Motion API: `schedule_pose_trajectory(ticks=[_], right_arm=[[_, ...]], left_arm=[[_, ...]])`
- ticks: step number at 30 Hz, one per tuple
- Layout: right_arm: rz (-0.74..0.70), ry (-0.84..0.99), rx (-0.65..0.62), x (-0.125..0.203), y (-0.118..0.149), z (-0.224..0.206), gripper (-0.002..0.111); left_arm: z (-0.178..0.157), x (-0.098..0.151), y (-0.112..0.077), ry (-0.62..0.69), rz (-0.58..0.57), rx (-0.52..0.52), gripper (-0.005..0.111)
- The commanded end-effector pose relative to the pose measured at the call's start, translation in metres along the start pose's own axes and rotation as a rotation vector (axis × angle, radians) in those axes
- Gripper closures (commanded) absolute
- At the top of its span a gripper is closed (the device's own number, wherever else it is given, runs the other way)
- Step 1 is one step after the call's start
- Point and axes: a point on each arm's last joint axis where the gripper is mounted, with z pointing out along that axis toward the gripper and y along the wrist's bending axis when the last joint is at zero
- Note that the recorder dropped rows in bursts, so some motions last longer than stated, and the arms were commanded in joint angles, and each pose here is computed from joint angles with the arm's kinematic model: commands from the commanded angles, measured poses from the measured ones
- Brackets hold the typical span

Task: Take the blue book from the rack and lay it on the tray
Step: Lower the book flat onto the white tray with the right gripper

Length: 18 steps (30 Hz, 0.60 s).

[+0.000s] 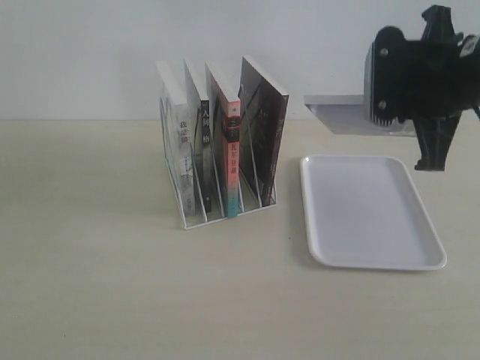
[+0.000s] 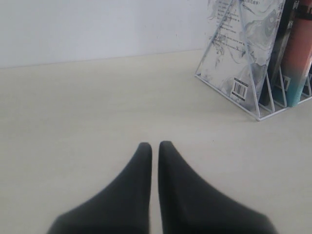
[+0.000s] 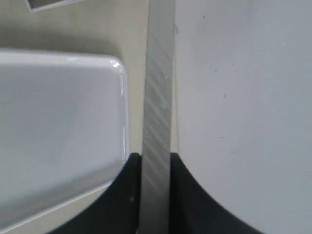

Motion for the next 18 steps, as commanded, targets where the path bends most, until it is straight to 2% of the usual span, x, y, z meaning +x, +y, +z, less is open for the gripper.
schedule_pose_trajectory(ticks=[1, 9, 18], right_arm=[[-0.008, -0.01, 0.199, 0.006, 0.014, -0.003, 0.109], [0.13, -0.012, 0.159, 0.009, 0.027, 0.002, 0.109], [0.048, -0.048, 0.085, -0.008, 0.037, 0.004, 0.109]], left_arm=[[-0.001, -0.003, 0.0, -0.022, -0.006, -0.001, 0.102], [-0.001, -0.003, 0.0, -0.022, -0.006, -0.001, 0.102], [-0.001, -0.003, 0.0, -0.022, -0.006, -0.001, 0.102]])
